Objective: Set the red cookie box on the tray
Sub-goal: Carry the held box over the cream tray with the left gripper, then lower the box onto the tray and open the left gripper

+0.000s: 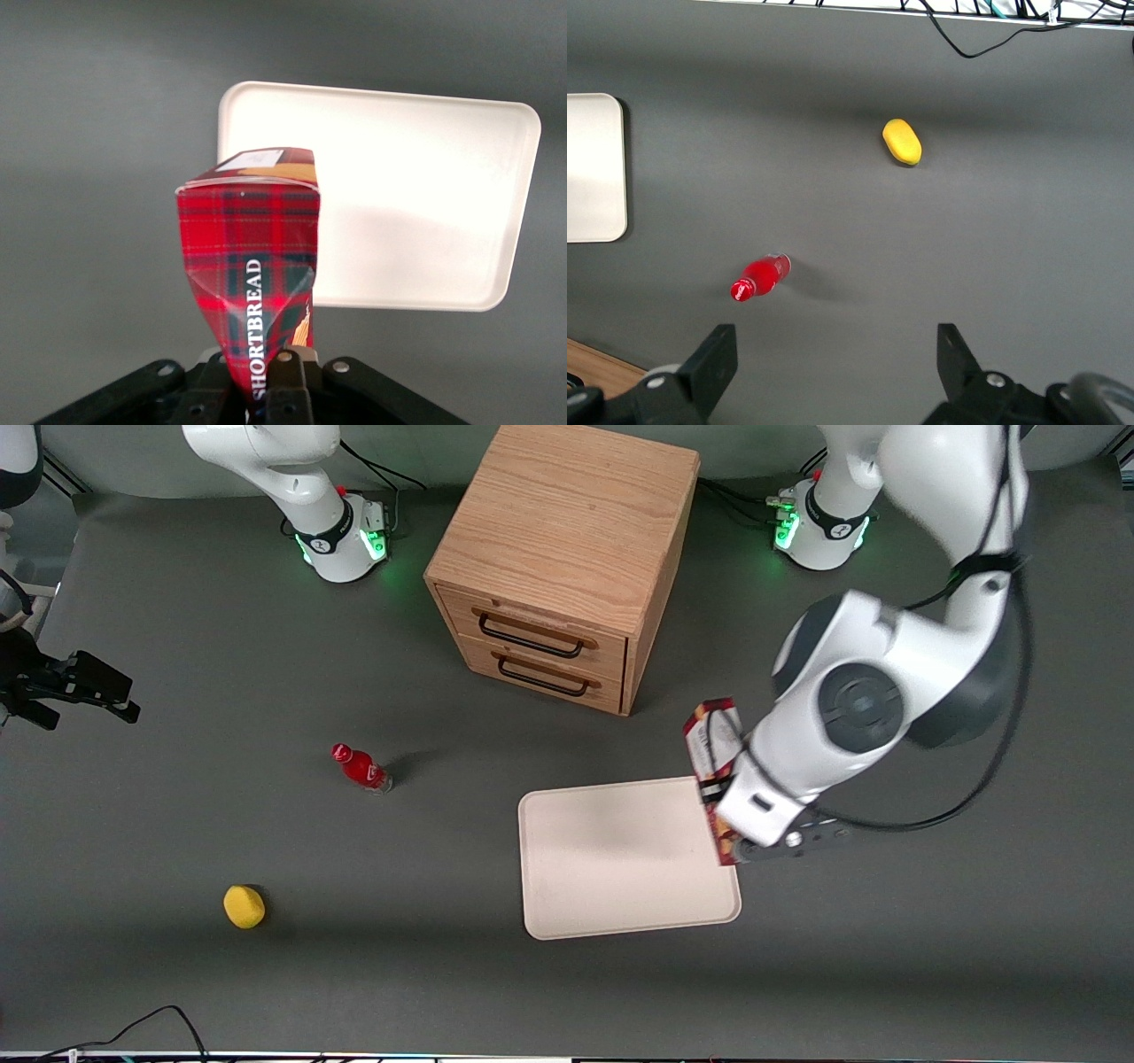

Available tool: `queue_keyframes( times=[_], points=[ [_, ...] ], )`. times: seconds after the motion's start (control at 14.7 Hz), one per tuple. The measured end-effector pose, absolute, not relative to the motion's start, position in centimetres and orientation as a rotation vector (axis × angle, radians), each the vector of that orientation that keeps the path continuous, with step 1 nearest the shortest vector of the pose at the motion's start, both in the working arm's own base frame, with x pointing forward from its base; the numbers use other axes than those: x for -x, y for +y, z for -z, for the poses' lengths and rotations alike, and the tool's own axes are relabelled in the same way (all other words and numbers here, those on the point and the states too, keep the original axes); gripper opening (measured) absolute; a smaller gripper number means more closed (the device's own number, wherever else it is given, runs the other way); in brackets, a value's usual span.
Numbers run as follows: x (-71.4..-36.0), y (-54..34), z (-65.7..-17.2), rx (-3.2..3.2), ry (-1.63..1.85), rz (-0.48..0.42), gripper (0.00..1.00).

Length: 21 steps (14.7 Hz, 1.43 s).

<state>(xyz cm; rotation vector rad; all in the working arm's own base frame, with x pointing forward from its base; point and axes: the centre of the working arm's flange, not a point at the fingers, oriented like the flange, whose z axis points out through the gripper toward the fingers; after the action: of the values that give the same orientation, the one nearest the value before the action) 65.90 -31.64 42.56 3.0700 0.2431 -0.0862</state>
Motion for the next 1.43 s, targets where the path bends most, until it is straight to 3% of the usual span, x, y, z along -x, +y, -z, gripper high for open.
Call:
queue_keyframes(
  times=[0.34,0.88,1.16,1.36,1.43],
  points=[
    [-67.3,-33.5,-31.8,-3.071,0.214,0.059,0.07],
    [-67.5,-33.6,-24.3,-3.119,0.162,0.02,0.07],
    [-67.5,-33.6,-23.8,-3.127,0.128,0.02,0.08],
    [-67.6,-33.6,-23.8,-3.129,0.081,0.018,0.17],
    [-67.6,-33.6,-23.8,-3.13,0.075,0.016,0.28]
  ],
)
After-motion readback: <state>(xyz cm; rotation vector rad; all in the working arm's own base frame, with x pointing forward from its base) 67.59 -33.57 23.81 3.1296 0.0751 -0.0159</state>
